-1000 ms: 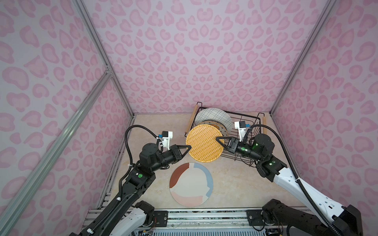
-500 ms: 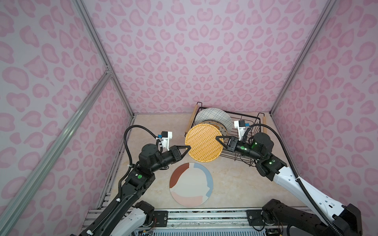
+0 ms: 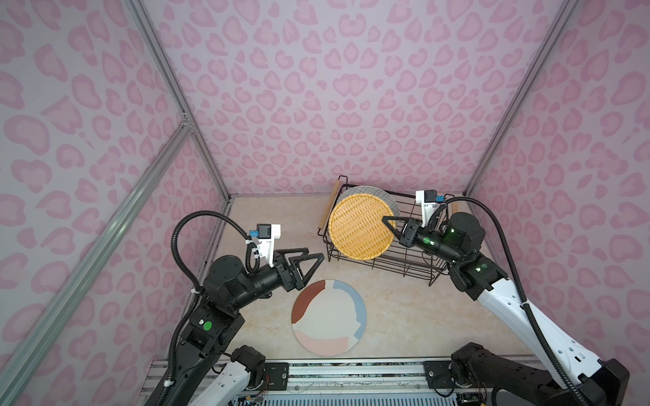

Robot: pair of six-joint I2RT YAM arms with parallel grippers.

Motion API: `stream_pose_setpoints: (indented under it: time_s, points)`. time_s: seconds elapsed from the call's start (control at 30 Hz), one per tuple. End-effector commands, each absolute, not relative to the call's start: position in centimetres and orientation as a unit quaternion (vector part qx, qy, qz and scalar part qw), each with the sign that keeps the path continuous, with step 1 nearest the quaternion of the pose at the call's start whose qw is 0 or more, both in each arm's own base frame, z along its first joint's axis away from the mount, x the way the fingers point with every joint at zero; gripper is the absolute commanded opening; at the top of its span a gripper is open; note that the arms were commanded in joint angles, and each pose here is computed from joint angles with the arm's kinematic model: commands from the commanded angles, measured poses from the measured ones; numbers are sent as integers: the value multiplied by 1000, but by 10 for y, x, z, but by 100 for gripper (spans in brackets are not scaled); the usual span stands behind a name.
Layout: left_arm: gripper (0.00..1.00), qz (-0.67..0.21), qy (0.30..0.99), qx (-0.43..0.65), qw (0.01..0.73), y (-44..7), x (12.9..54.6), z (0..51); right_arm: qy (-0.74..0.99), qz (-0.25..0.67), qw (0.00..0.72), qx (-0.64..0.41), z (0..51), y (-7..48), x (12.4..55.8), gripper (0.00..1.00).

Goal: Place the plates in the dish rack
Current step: 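Carry the wicker plate to the rack with the right gripper while left withdraws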

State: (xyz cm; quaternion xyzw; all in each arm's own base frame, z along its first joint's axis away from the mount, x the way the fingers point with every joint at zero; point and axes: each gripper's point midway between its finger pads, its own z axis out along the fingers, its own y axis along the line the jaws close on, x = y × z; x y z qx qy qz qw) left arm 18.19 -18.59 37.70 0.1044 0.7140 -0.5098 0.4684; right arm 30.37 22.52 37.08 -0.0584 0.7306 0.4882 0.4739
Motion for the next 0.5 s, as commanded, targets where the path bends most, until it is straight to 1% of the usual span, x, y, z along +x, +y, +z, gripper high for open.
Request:
stream_pose_setpoints:
  time_s: [0.0, 0.13, 0.23, 0.33, 0.47]
  points:
    - [97, -439, 734, 141, 499, -172, 178, 353, 732, 427, 525, -78, 373, 210, 317, 0]
    - [97, -400, 730, 156, 532, -159, 171, 335, 729, 375, 564, -102, 369, 193, 334, 0]
    - [97, -374, 730, 156, 551, -151, 172, 320, 727, 370, 568, -112, 360, 186, 352, 0]
    - [97, -358, 734, 152, 556, -147, 174, 307, 736, 346, 566, -135, 345, 187, 366, 0]
    - [97, -347, 741, 155, 554, -146, 177, 302, 732, 316, 578, -173, 333, 191, 378, 0]
